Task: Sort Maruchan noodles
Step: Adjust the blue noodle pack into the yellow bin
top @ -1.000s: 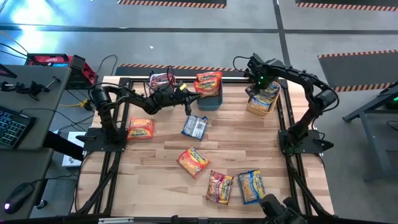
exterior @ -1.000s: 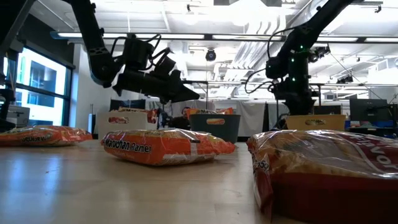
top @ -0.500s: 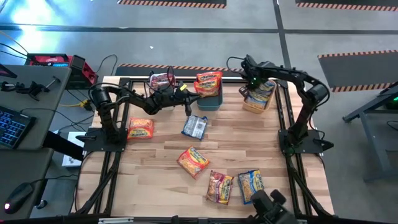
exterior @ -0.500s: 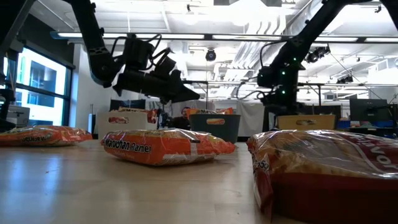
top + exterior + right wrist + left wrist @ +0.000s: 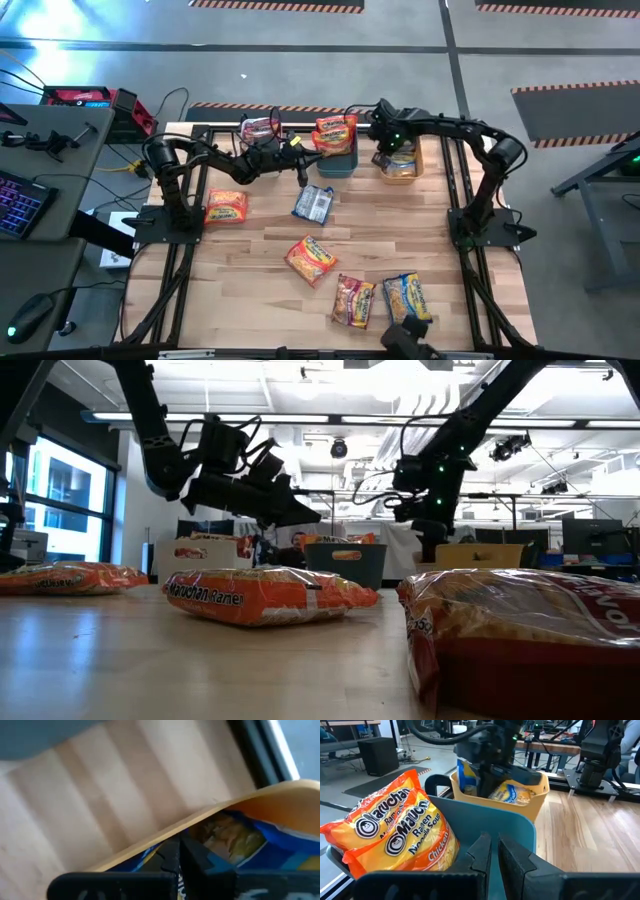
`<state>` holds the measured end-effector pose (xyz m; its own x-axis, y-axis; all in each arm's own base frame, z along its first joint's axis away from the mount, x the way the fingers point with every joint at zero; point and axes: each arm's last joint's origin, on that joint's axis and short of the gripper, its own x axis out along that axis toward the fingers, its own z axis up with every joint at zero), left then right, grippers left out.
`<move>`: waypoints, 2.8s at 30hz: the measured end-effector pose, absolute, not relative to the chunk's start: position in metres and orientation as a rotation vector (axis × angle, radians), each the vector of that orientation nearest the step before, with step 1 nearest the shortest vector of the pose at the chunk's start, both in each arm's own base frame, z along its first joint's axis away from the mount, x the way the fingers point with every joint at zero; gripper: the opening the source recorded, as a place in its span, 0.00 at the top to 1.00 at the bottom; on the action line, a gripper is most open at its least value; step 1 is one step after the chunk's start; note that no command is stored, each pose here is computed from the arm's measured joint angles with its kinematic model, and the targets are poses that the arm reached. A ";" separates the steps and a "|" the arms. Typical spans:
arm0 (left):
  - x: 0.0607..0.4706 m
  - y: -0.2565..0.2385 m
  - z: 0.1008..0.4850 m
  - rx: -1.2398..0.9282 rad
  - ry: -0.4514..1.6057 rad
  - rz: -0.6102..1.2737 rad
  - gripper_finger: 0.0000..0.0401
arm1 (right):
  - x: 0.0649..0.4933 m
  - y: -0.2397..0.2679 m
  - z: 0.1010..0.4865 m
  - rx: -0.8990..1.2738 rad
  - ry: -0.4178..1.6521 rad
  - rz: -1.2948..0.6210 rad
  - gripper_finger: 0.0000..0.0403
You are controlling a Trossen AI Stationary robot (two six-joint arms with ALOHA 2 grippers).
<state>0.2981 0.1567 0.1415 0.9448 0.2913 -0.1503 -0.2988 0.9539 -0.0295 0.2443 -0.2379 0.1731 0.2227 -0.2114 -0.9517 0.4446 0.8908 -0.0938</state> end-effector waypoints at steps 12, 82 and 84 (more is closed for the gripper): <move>0.299 0.155 0.141 -0.053 0.152 0.296 0.95 | 0.231 -0.247 0.188 0.262 1.230 -0.633 1.00; 0.299 0.153 0.137 -0.085 0.192 0.289 0.95 | 0.230 -0.238 0.207 0.481 1.276 -0.534 0.94; 0.299 0.153 0.137 -0.085 0.193 0.289 0.95 | 0.231 -0.235 0.198 0.522 1.296 -0.534 0.88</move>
